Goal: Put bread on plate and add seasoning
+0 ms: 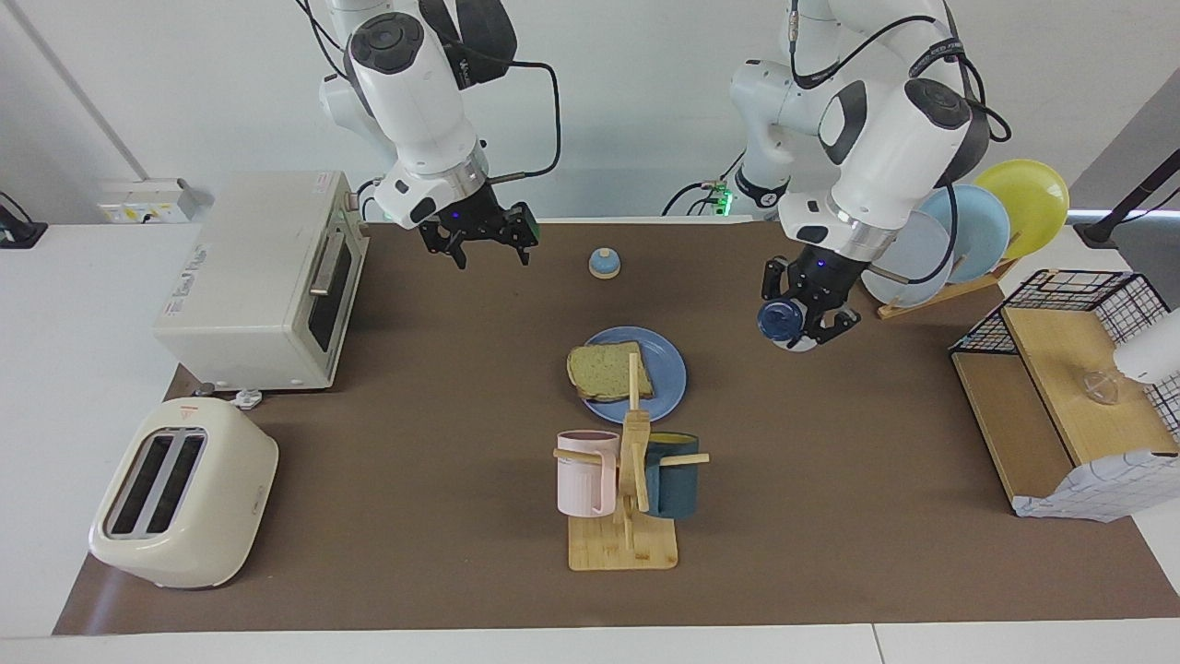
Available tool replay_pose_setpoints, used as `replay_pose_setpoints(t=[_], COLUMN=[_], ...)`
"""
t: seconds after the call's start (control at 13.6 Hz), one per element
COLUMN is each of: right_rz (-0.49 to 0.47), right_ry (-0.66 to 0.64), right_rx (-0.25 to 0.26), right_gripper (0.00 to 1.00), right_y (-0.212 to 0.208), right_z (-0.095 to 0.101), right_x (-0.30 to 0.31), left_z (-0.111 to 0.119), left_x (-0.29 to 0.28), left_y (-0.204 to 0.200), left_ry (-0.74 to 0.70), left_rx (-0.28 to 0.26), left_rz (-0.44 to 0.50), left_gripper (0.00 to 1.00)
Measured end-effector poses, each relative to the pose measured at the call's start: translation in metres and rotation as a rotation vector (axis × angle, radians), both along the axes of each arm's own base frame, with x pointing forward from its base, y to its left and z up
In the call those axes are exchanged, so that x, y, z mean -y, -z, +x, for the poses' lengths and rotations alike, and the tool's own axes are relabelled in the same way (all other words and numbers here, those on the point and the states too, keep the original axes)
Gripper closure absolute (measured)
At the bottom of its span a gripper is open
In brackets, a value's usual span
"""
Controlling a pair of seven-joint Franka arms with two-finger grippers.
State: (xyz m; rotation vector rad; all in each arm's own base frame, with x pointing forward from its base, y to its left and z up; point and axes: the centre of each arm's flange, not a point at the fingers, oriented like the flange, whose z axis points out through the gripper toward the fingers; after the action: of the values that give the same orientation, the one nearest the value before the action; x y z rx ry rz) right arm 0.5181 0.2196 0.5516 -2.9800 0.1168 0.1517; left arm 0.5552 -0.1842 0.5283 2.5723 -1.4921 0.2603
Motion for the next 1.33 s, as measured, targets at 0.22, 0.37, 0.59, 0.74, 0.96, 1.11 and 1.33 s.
replay_pose_setpoints(t=[0.22, 0.37, 0.59, 0.74, 0.96, 1.11, 1.33], right_rz=[-0.01, -0.008, 0.044, 0.061, 0.174, 0.224, 0.264], right_ry=[-0.005, 0.0, 0.037, 0.059, 0.097, 0.134, 0.112], right_rx=[-0.028, -0.028, -0.047, -0.05, -0.043, -0.015, 0.021], right_gripper=[0.0, 0.0, 0.0, 0.0, 0.0, 0.0, 0.0], right_y=[0.001, 0.0, -0.001, -0.003, -0.027, -0.057, -0.092], right_z=[-0.004, -0.003, 0.001, 0.005, 0.007, 0.007, -0.009], right_x=[0.001, 0.004, 0.013, 0.022, 0.011, 0.001, -0.044], left_z=[-0.018, -0.032, -0.051, -0.061, -0.067, -0.074, -0.091], left_x=[0.015, 0.024, 0.029, 0.028, 0.026, 0.026, 0.036], left_y=[-0.005, -0.003, -0.003, -0.004, -0.016, -0.025, -0.028], left_ry=[0.108, 0.185, 0.304, 0.367, 0.431, 0.452, 0.482], left_rx=[-0.057, -0.114, -0.208, -0.246, -0.224, -0.206, -0.201], left_rz=[-0.023, -0.028, -0.054, -0.067, -0.094, -0.104, -0.111], left_gripper=[0.63, 0.63, 0.63, 0.63, 0.63, 0.63, 0.63])
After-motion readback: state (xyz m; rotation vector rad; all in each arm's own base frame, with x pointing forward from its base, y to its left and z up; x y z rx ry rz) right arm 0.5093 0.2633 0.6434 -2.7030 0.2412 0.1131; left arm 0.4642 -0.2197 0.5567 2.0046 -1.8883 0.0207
